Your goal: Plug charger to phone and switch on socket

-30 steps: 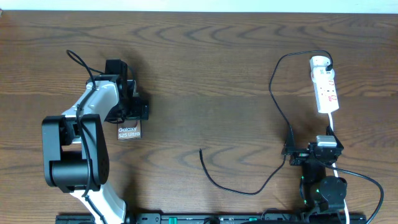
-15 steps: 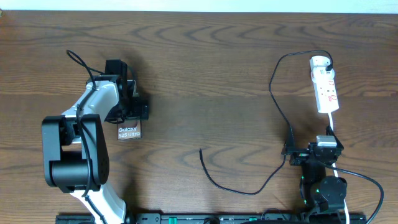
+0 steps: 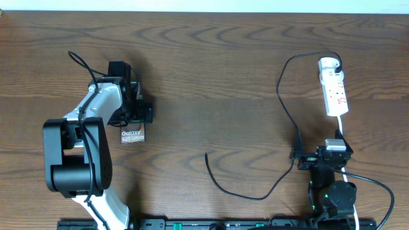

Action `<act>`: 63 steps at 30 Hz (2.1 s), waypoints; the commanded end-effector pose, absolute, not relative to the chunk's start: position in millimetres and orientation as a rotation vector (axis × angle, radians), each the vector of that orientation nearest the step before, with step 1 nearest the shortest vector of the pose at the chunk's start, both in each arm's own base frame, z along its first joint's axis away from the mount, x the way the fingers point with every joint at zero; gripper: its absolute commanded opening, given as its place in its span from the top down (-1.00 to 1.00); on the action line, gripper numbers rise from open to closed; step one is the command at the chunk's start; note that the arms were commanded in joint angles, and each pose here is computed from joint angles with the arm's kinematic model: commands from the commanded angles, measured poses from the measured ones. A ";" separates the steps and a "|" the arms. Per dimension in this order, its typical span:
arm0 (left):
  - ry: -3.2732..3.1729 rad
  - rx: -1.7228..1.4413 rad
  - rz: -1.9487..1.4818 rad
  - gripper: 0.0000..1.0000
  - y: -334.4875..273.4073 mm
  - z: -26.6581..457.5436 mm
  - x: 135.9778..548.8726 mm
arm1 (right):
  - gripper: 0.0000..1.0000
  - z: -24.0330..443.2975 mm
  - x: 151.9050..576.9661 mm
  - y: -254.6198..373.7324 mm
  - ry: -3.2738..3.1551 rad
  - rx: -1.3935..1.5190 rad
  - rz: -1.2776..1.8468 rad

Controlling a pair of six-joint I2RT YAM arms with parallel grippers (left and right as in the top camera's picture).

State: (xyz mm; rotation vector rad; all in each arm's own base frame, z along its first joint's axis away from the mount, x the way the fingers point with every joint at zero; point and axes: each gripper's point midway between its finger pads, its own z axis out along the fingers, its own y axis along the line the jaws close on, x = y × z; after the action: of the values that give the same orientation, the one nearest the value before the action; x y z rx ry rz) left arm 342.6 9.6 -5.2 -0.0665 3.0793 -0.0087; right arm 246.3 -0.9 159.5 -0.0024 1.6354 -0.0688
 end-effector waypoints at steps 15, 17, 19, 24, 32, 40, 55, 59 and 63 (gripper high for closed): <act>3.173 -0.067 -0.018 -0.98 9.3 -31.6 319.1 | -0.98 159.3 246.0 -2.9 1.635 -0.005 -0.085; 3.173 -0.067 -0.018 -0.98 9.3 -31.6 319.0 | -0.99 159.3 246.0 -2.9 1.635 -0.005 -0.085; 3.173 -0.067 -0.018 -0.90 9.3 -31.6 319.0 | -0.98 159.3 246.0 -2.9 1.635 -0.005 -0.085; 3.173 -0.068 -0.018 -0.87 9.3 -31.6 319.0 | -0.99 159.3 246.0 -2.9 1.635 -0.005 -0.085; 3.173 -0.068 -0.018 -0.78 9.3 -31.6 318.8 | -0.99 159.3 246.0 -2.9 1.635 -0.006 -0.085; 3.173 -0.067 -0.018 -0.69 9.3 -31.6 318.8 | -0.98 159.3 246.0 -2.9 1.635 -0.006 -0.085; 3.173 -0.067 -0.018 -0.56 9.3 -31.6 318.8 | -0.99 159.3 246.0 -2.9 1.635 -0.005 -0.085; 3.174 -0.068 -0.018 -0.54 9.3 -31.6 318.7 | -0.99 159.3 246.0 -2.9 1.635 -0.005 -0.085; 3.174 -0.068 -0.019 -0.53 9.3 -31.8 318.4 | -0.98 159.3 246.0 -2.9 1.635 -0.005 -0.085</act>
State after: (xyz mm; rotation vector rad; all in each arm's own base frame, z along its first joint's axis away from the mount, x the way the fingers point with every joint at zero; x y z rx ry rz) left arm 343.9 10.6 -4.9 -0.0675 3.0735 -0.0078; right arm 246.3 -0.9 159.5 -0.0024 1.6354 -0.0688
